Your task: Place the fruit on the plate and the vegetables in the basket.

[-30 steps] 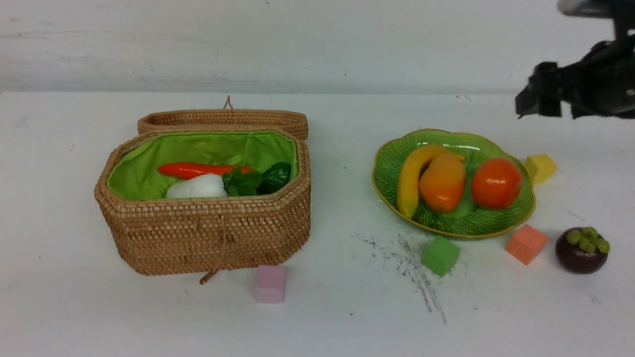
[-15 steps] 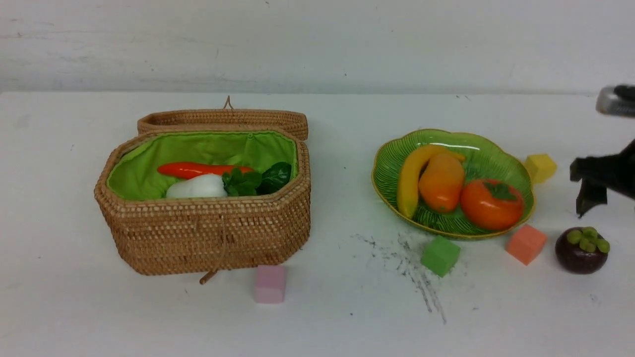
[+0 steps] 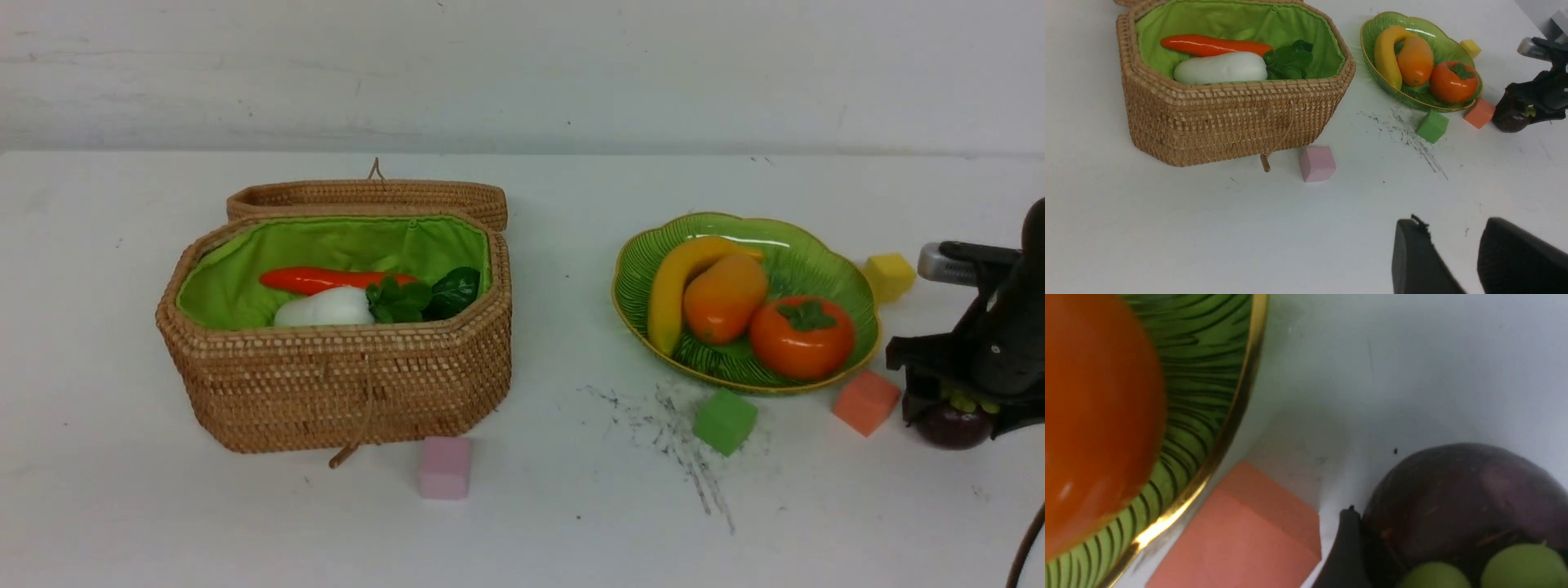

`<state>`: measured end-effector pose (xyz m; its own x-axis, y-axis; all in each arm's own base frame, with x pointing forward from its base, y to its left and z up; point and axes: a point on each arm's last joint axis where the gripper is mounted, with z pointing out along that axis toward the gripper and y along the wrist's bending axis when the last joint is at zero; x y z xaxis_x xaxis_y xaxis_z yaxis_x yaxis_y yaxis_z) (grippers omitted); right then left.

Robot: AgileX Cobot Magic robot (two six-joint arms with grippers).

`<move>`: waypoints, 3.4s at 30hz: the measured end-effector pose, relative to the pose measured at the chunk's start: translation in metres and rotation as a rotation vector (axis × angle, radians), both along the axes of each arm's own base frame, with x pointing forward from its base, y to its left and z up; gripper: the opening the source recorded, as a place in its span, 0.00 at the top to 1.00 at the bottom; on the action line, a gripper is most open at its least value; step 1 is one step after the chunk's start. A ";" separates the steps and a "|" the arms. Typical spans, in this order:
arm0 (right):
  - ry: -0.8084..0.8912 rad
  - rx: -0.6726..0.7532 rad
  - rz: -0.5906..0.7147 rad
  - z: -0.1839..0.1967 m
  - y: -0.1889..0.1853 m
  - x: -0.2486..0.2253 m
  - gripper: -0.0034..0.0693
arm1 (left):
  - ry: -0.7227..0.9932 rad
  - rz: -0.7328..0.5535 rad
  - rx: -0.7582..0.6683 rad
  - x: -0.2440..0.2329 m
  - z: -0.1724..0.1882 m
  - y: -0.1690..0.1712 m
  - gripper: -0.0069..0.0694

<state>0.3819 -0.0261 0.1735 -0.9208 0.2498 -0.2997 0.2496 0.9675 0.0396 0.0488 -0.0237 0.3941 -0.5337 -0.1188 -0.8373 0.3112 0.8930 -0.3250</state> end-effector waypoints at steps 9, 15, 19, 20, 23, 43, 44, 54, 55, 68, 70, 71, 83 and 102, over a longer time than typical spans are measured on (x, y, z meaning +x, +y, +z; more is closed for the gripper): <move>-0.514 -0.016 0.009 0.131 0.004 0.022 0.14 | -0.008 0.008 0.011 0.001 0.000 0.001 0.60; -0.674 0.059 0.088 0.138 0.044 0.045 0.14 | -0.032 0.032 0.045 0.003 0.001 0.004 0.60; -0.610 0.057 0.163 0.085 0.070 0.068 0.14 | -0.052 0.050 0.068 0.004 0.001 0.006 0.60; -0.576 0.059 0.168 0.068 0.073 0.073 0.14 | -0.054 0.053 0.072 0.004 0.001 0.007 0.60; -0.506 0.062 0.164 0.038 0.075 0.079 0.14 | -0.057 0.055 0.075 0.004 0.001 0.007 0.60; -0.514 0.029 0.217 0.188 0.063 -0.017 0.15 | 0.043 0.061 0.118 0.000 -0.007 0.010 0.60; -0.506 0.028 0.218 0.203 0.062 -0.037 0.21 | 0.050 0.060 0.120 0.000 -0.008 0.010 0.60; -0.554 0.069 0.211 0.179 0.048 -0.205 0.92 | 0.175 0.032 0.160 -0.017 -0.027 0.017 0.60; -0.609 0.074 0.205 0.168 0.047 -0.221 0.95 | 0.170 0.031 0.156 -0.021 -0.031 0.019 0.60; -0.957 0.050 0.174 0.061 0.036 -0.301 0.96 | 0.240 0.007 -0.126 -0.045 -0.061 0.019 0.89; -0.958 0.034 0.182 0.060 0.035 -0.301 0.96 | 0.255 -0.013 -0.186 -0.047 -0.059 0.015 0.93; -0.959 0.030 0.184 0.060 0.035 -0.301 0.96 | 0.261 -0.026 -0.211 -0.047 -0.058 0.013 0.93; -0.914 0.031 0.188 0.056 0.035 -0.302 0.96 | 0.279 -0.053 -0.262 -0.049 -0.057 0.009 0.93; -0.892 0.034 0.189 0.054 0.036 -0.303 0.96 | 0.171 0.165 -0.173 -0.038 -0.102 0.016 0.93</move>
